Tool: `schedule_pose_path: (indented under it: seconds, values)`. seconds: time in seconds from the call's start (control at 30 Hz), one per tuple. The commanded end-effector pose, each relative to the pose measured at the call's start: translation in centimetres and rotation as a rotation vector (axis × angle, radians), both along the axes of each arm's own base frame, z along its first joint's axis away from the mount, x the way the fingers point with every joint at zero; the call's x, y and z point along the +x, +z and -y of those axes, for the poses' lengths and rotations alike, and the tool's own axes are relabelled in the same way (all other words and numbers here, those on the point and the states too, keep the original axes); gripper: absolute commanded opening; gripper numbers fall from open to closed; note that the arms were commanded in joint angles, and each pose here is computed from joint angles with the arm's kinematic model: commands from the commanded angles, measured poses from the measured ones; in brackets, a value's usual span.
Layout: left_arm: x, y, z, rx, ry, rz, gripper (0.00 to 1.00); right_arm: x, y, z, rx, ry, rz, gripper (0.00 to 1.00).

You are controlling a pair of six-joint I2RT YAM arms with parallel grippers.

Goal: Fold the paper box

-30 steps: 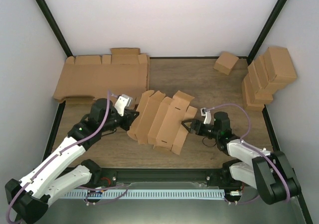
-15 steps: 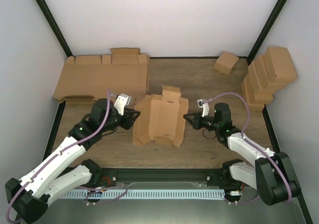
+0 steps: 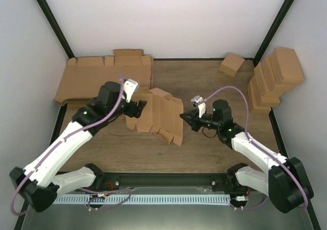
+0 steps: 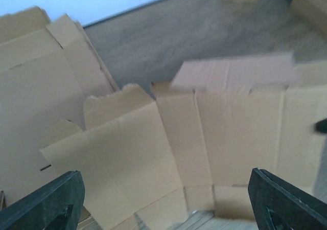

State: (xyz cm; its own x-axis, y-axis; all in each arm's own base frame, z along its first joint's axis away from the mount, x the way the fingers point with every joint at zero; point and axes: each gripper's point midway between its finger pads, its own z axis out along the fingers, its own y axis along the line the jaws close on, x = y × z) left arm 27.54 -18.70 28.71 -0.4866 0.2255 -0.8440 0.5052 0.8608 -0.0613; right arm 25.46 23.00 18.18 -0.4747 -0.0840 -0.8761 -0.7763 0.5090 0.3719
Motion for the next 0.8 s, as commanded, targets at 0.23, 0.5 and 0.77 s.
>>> schedule_pose_path:
  seconds: [0.23,0.5,0.77]
  values:
    - [1.6,-4.3,1.3,0.269,-0.238,0.165,0.92,-0.1,1.5,-0.1,-0.035,0.01,0.102,0.01]
    - [4.9,-6.5,0.2,0.483,-0.414,0.19,0.9,-0.2,1.1,-0.2,-0.072,0.035,0.089,0.01]
    - [6.4,-7.0,-0.8,0.514,-0.58,0.22,0.9,-0.7,2.0,-0.1,-0.077,0.045,0.125,0.01]
